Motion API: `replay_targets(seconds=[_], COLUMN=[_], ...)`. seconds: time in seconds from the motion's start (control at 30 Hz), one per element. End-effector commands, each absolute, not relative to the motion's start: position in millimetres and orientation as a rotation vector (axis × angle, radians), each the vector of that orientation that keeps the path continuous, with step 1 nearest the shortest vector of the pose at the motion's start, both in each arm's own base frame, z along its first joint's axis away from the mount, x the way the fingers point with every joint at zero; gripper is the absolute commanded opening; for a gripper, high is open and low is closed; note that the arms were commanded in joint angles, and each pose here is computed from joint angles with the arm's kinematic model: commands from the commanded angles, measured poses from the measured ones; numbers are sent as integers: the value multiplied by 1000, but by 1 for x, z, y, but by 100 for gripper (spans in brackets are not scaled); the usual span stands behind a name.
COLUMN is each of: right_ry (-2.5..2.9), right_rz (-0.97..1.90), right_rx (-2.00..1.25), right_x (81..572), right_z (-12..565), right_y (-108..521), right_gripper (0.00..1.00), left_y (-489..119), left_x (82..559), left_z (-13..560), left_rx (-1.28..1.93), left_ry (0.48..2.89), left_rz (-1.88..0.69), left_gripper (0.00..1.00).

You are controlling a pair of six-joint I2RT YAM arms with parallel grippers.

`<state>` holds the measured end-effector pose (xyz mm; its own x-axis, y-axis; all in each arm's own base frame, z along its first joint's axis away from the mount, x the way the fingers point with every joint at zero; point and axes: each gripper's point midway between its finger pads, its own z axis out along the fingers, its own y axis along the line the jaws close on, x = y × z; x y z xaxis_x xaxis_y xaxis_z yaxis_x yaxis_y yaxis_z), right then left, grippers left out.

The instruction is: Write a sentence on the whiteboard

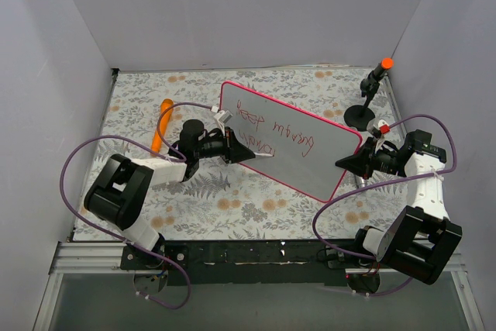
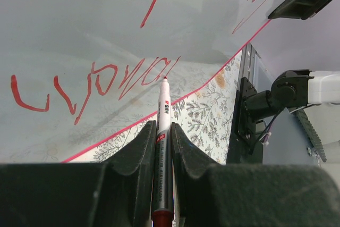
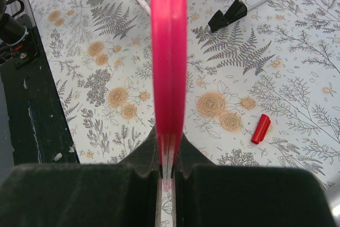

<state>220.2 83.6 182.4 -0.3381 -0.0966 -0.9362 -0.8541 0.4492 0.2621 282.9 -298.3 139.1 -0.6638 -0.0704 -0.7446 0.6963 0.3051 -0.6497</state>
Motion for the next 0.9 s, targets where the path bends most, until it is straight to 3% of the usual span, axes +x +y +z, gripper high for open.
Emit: replay_targets(seconds=[0.0, 0.3, 0.87], right_ry=[1771, 1769, 1769], right_rz=[930, 928, 928], right_rx=[-884, -888, -887], right_x=[219, 219, 219], right_z=[171, 171, 170], right_y=[79, 79, 79], right_gripper=[1, 1, 1], left_y=[-301, -305, -322], left_x=[297, 303, 283], left_z=[167, 196, 192], left_rx=[548, 547, 619], left_ry=[1794, 1723, 1728], left_rz=[-1388, -1398, -1474], left_gripper=[0, 0, 0])
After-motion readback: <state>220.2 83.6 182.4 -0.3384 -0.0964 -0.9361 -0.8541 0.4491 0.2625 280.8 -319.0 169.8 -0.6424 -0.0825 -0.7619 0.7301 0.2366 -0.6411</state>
